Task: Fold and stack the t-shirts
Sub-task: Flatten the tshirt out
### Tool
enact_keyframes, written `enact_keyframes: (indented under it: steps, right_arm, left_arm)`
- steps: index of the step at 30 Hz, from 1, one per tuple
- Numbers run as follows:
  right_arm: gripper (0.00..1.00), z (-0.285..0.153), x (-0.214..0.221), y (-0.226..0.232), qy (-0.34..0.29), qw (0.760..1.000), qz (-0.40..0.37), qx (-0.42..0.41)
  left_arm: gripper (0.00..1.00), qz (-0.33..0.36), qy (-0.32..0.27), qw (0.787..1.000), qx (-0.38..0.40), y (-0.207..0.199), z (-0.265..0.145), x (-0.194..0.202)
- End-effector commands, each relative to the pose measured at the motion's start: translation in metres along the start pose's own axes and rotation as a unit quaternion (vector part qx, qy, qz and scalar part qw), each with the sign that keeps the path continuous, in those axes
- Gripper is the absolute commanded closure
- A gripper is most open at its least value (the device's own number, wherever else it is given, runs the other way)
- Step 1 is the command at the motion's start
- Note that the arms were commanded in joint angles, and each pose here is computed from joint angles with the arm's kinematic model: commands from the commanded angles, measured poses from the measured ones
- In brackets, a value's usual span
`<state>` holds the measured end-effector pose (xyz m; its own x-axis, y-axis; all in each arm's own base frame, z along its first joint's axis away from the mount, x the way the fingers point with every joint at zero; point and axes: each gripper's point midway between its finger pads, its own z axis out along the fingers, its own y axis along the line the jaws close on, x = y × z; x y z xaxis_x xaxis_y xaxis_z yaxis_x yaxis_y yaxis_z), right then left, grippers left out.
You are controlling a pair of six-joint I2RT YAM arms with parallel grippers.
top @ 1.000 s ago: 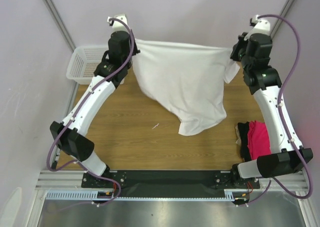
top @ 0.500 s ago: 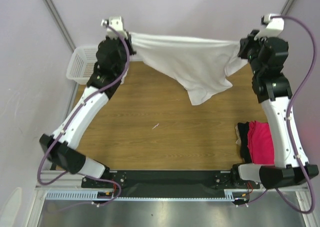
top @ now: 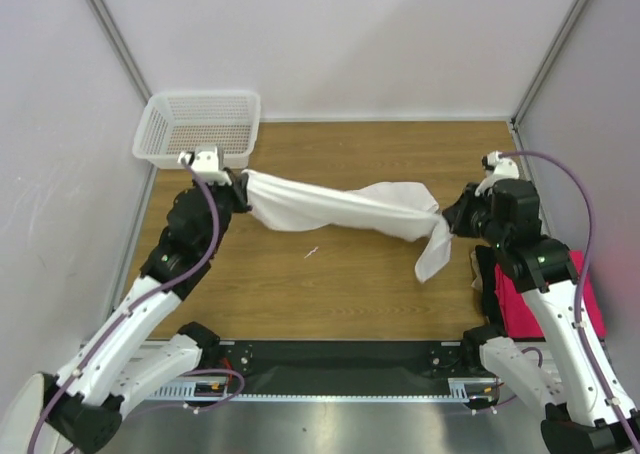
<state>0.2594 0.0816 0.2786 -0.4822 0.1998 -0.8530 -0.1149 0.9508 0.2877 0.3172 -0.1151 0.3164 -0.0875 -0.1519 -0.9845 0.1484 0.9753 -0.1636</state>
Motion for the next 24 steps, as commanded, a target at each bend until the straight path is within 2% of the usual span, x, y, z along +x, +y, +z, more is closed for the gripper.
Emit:
enact_keyframes:
  steps: [1, 2, 3, 4, 5, 6, 7, 9, 12, 16, 20, 22, 24]
  right_arm:
    - [0.98, -0.016, 0.054, 0.002, 0.097, 0.993, 0.060, 0.002]
    - [0.93, -0.021, 0.071, 0.002, 0.130, 0.990, 0.062, 0.004]
    - [0.79, -0.027, 0.077, 0.005, 0.141, 0.988, 0.065, -0.006]
    - [0.44, -0.030, 0.082, 0.006, 0.151, 0.986, 0.065, -0.007]
    - [0.31, -0.035, 0.090, 0.005, 0.166, 0.984, 0.063, -0.005]
    - [0.20, -0.039, 0.087, 0.005, 0.163, 0.985, 0.060, -0.003]
    - [0.01, -0.041, 0.086, 0.005, 0.161, 0.985, 0.058, -0.002]
    - [0.00, -0.042, 0.079, 0.002, 0.152, 0.987, 0.052, 0.009]
    - [0.00, -0.028, 0.075, -0.007, 0.142, 0.987, 0.063, 0.040]
    - [0.00, 0.014, 0.076, -0.017, 0.128, 0.984, 0.095, 0.082]
    - [0.01, 0.053, 0.075, -0.016, 0.100, 0.984, 0.121, 0.080]
    - [0.03, 0.070, 0.065, -0.017, 0.069, 0.987, 0.119, 0.078]
    - [0.06, 0.088, 0.070, -0.026, 0.071, 0.987, 0.108, 0.098]
  left_arm:
    - [0.98, -0.045, 0.045, 0.997, -0.040, 0.017, -0.025, 0.033]
    - [0.95, -0.046, 0.059, 0.997, -0.034, 0.016, -0.032, 0.045]
    - [0.75, -0.052, 0.080, 0.994, -0.047, 0.020, -0.038, 0.057]
    - [0.61, -0.054, 0.086, 0.994, -0.050, 0.020, -0.042, 0.060]
    - [0.46, -0.054, 0.086, 0.994, -0.043, 0.013, -0.046, 0.056]
    - [0.19, -0.057, 0.084, 0.994, -0.045, 0.012, -0.048, 0.052]
    - [0.09, -0.052, 0.087, 0.993, -0.063, 0.018, -0.051, 0.052]
    - [0.00, -0.057, 0.089, 0.991, -0.084, 0.024, -0.055, 0.044]
    - [0.00, -0.055, 0.081, 0.986, -0.134, 0.040, -0.057, 0.033]
    - [0.00, -0.050, 0.094, 0.985, -0.136, 0.035, -0.047, 0.042]
    - [0.02, -0.064, 0.148, 0.984, -0.078, 0.003, -0.027, 0.075]
    - [0.04, -0.074, 0.154, 0.984, -0.047, -0.014, -0.017, 0.082]
    - [0.04, -0.068, 0.169, 0.983, -0.021, -0.034, -0.006, 0.098]
